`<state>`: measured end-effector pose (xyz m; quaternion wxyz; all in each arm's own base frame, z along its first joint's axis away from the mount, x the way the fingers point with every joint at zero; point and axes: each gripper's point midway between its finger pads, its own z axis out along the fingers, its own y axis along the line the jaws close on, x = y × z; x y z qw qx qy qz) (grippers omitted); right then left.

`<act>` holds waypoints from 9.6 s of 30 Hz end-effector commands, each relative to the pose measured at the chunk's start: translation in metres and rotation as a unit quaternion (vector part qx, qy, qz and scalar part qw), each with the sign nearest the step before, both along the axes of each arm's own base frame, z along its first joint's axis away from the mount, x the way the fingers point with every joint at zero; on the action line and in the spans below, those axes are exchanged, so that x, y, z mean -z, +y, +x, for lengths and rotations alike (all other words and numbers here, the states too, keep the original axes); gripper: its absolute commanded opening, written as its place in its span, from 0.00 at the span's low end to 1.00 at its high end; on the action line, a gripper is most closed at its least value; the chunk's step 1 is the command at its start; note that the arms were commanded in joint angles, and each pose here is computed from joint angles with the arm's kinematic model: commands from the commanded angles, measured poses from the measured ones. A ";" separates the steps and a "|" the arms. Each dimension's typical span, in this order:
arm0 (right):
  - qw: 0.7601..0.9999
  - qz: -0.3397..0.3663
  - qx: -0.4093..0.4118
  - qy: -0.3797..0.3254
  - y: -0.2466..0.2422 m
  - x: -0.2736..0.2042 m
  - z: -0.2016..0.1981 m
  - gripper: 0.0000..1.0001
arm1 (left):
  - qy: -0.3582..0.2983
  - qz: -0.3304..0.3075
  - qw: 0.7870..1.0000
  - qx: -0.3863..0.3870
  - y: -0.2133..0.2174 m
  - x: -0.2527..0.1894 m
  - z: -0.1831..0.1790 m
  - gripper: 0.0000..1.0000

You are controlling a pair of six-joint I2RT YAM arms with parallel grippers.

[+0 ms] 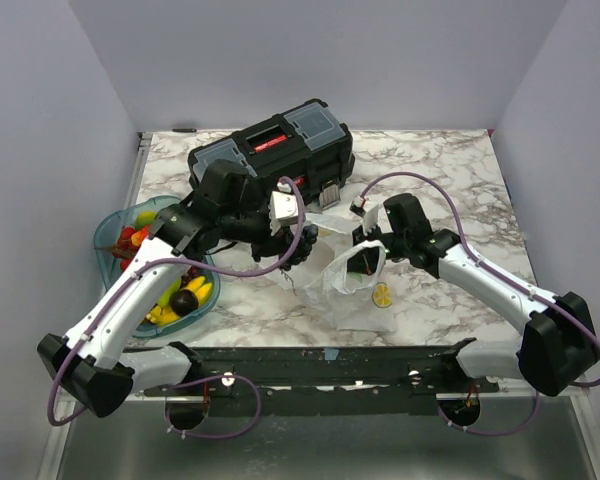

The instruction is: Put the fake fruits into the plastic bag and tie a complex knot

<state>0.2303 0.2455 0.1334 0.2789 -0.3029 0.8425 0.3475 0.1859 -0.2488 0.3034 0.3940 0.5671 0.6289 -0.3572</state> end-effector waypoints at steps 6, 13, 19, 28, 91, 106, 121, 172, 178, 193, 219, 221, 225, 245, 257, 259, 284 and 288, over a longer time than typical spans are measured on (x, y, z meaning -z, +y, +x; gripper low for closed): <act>0.999 0.038 -0.030 -0.017 0.010 -0.019 -0.004 0.01 | -0.183 0.058 0.981 0.011 -0.002 0.054 0.056 0.00; 0.998 0.052 -0.044 -0.008 0.015 -0.020 -0.006 0.01 | -0.275 0.082 0.956 0.059 -0.026 0.090 0.061 0.00; 0.998 0.055 -0.044 -0.005 0.016 -0.019 -0.006 0.01 | -0.333 0.084 0.937 0.068 -0.056 0.114 0.082 0.00; 0.998 0.052 -0.036 -0.004 0.015 -0.018 -0.005 0.01 | -0.396 0.139 0.901 0.112 -0.059 0.184 0.093 0.04; 1.000 0.000 -0.010 -0.014 0.000 0.007 0.003 0.01 | 0.062 0.281 0.810 -0.511 0.401 0.125 0.142 0.98; 1.000 -0.009 -0.009 -0.013 -0.001 0.010 0.006 0.01 | 0.165 0.320 0.817 -0.451 0.383 0.202 0.166 0.95; 1.000 -0.006 -0.015 -0.004 0.001 0.011 0.004 0.01 | 0.103 0.248 0.852 -0.449 0.345 0.122 0.146 0.46; 0.998 0.032 -0.054 0.010 0.008 0.000 -0.010 0.01 | -0.174 0.113 0.978 -0.016 -0.040 0.104 0.067 0.98; 0.998 0.027 -0.048 0.012 0.005 0.008 -0.009 0.01 | -0.069 0.062 0.993 0.068 -0.019 0.021 -0.008 0.98; 0.998 0.033 -0.058 0.014 0.010 0.009 -0.006 0.01 | 0.124 0.173 0.883 -0.418 0.216 0.055 0.029 0.94; 0.995 0.049 -0.078 0.021 0.016 0.007 -0.010 0.01 | 0.182 0.417 0.716 -0.530 0.385 0.204 -0.044 0.97; 0.996 0.049 -0.077 0.020 0.015 0.006 -0.010 0.01 | 0.193 0.417 0.715 -0.526 0.385 0.209 -0.046 0.96; 0.996 0.047 -0.076 0.021 0.014 0.008 -0.010 0.01 | 0.202 0.399 0.726 -0.523 0.378 0.209 -0.043 0.88; 0.996 0.049 -0.078 0.019 0.016 0.006 -0.009 0.01 | 0.147 0.322 0.764 -0.540 0.357 0.132 -0.016 0.62; 0.996 0.043 -0.080 0.009 0.014 0.004 -0.008 0.01 | 0.207 0.359 0.746 -0.521 0.363 0.190 -0.034 0.84; 0.996 0.042 -0.081 0.006 0.014 0.004 -0.008 0.01 | 0.217 0.369 0.738 -0.521 0.367 0.200 -0.038 0.84; 0.995 0.038 -0.088 0.018 0.016 0.004 -0.006 0.01 | -0.019 0.087 0.927 -0.364 0.212 0.019 0.003 0.28; 0.995 0.043 -0.089 0.013 0.019 -0.003 -0.003 0.01 | -0.131 0.053 0.961 -0.238 0.152 -0.007 0.004 0.28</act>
